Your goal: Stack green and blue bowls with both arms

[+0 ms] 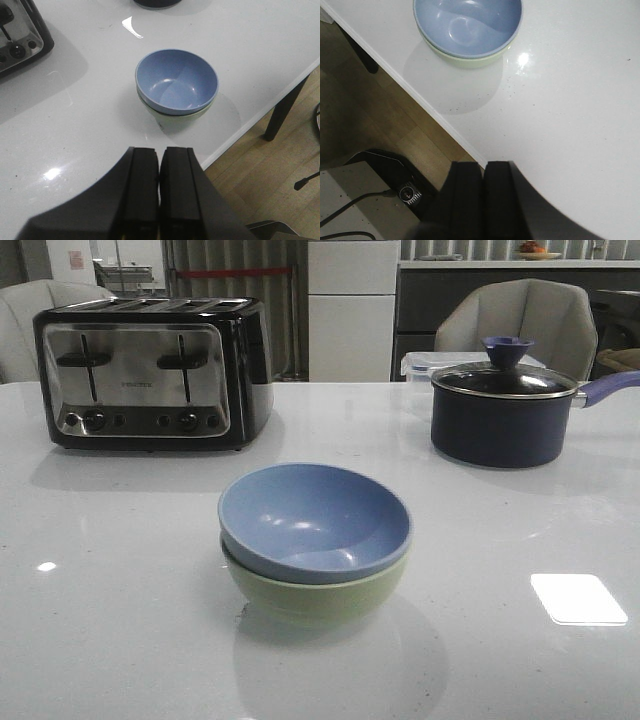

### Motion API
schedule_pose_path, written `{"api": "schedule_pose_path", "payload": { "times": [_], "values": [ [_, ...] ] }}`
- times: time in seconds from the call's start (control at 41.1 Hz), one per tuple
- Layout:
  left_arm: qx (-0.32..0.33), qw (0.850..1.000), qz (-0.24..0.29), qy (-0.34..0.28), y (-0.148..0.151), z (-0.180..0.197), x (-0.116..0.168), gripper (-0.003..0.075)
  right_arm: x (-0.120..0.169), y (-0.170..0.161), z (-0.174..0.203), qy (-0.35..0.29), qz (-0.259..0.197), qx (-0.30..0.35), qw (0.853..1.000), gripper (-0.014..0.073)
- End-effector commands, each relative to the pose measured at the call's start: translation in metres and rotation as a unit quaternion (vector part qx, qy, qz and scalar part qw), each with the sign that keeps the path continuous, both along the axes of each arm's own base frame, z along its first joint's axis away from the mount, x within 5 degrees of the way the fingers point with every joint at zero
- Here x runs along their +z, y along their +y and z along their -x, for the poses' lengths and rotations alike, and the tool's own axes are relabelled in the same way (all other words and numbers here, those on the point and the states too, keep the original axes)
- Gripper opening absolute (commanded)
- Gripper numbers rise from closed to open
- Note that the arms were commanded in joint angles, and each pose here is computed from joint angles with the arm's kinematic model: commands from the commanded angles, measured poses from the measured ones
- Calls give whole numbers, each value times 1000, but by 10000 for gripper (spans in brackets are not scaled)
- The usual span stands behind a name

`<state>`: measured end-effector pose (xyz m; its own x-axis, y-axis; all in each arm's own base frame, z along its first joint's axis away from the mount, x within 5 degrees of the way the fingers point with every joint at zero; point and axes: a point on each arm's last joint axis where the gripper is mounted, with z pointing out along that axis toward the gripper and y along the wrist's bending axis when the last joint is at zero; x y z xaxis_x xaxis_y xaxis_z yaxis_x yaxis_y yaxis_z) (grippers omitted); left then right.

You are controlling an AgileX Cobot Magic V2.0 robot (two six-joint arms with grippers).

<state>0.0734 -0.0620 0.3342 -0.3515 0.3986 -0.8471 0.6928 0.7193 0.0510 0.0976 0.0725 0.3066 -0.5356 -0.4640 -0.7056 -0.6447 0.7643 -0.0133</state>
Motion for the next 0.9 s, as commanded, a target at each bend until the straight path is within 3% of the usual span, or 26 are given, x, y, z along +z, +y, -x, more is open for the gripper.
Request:
{"api": "schedule_pose_path", "payload": {
  "times": [0.0,0.536,0.682,0.877],
  "values": [
    [6,998,43,-36,-2,-2,16,93,13,1,-3,-35,-23,-3,999,55],
    [6,998,48,-43,0,2,16,93,12,1,-2,-34,-22,-3,999,55],
    [75,991,54,-99,21,12,13,93,12,1,-2,-34,-22,-3,999,55],
    [203,960,72,-181,44,28,-17,94,12,1,-2,-34,-22,-3,999,55]
  ]
}}
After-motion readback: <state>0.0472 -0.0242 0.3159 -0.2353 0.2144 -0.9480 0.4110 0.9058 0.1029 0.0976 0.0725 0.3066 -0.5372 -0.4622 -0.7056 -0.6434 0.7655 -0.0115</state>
